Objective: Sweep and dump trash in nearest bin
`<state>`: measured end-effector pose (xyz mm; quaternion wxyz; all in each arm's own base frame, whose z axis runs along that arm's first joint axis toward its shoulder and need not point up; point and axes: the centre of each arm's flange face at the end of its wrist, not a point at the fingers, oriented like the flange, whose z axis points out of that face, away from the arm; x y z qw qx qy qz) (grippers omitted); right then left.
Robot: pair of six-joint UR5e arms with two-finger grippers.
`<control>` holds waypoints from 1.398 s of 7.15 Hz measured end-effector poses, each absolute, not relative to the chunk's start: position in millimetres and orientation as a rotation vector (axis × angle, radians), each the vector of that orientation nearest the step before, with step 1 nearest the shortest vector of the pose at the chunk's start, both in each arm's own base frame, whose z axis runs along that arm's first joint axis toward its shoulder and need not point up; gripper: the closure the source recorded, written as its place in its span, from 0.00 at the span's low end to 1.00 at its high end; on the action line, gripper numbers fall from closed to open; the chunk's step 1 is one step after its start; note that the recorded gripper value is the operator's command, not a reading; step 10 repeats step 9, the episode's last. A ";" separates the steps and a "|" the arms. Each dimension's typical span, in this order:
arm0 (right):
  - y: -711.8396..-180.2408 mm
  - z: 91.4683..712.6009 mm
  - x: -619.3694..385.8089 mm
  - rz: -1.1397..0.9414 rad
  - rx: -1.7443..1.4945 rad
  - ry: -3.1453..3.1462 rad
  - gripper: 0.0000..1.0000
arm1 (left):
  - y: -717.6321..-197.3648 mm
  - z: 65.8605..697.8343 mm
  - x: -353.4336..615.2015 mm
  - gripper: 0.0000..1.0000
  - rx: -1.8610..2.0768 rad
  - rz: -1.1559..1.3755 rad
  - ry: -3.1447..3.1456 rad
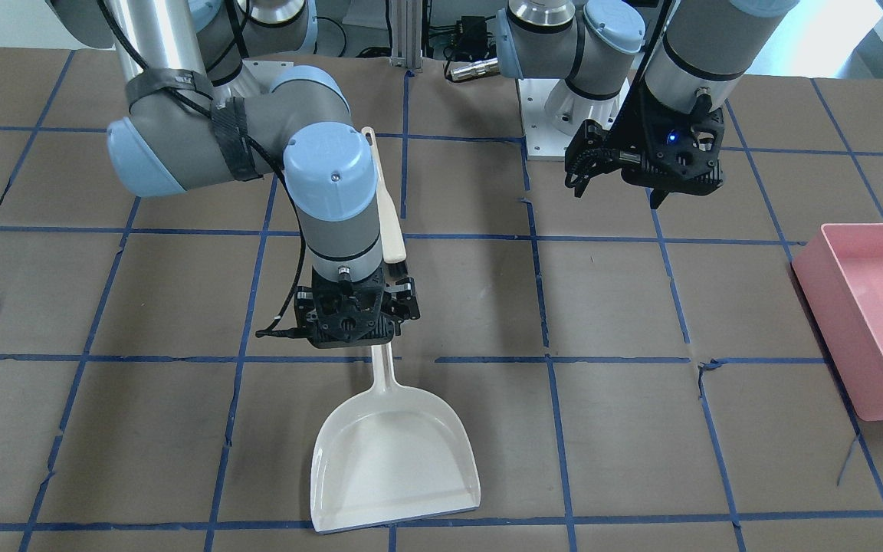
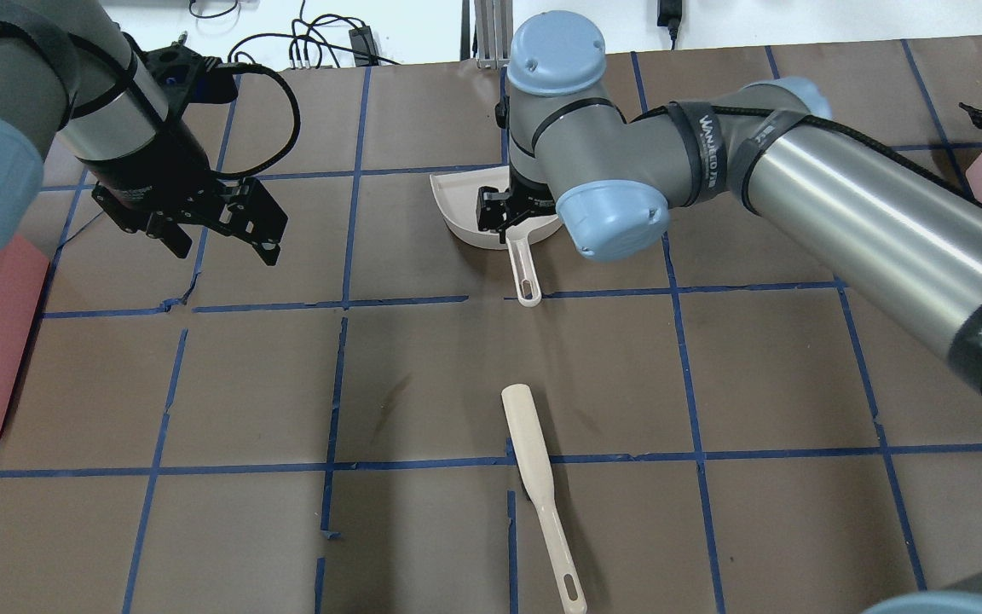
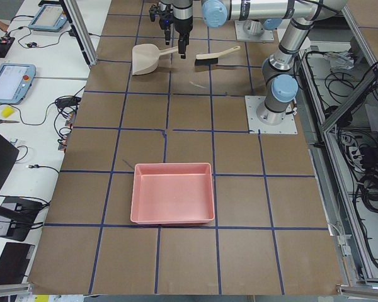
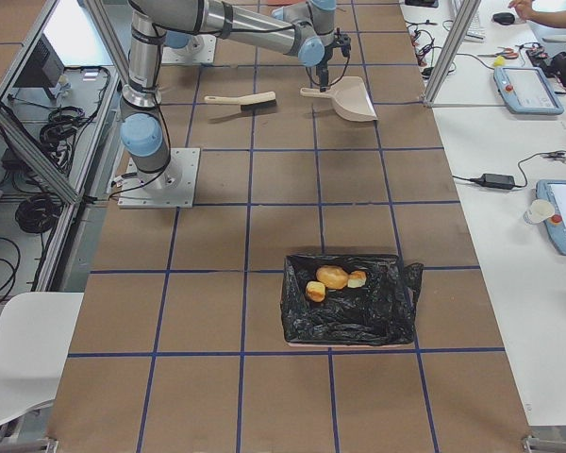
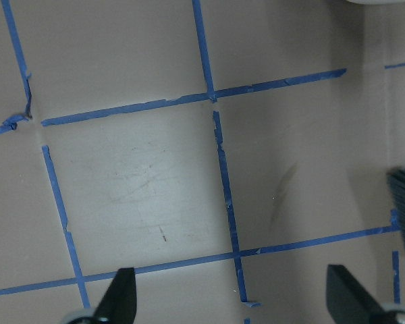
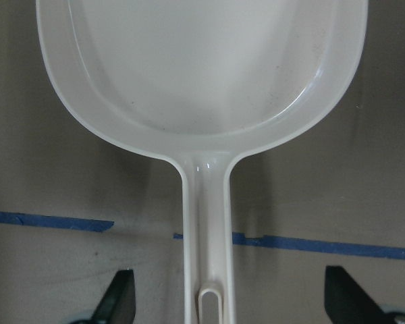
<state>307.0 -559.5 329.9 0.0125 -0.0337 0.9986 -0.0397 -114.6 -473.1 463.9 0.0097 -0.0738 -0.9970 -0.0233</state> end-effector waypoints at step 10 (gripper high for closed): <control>-471.2 497.9 153.9 0.039 0.131 3.125 0.00 | -470.9 466.1 -115.3 0.00 -0.235 -0.065 -3.112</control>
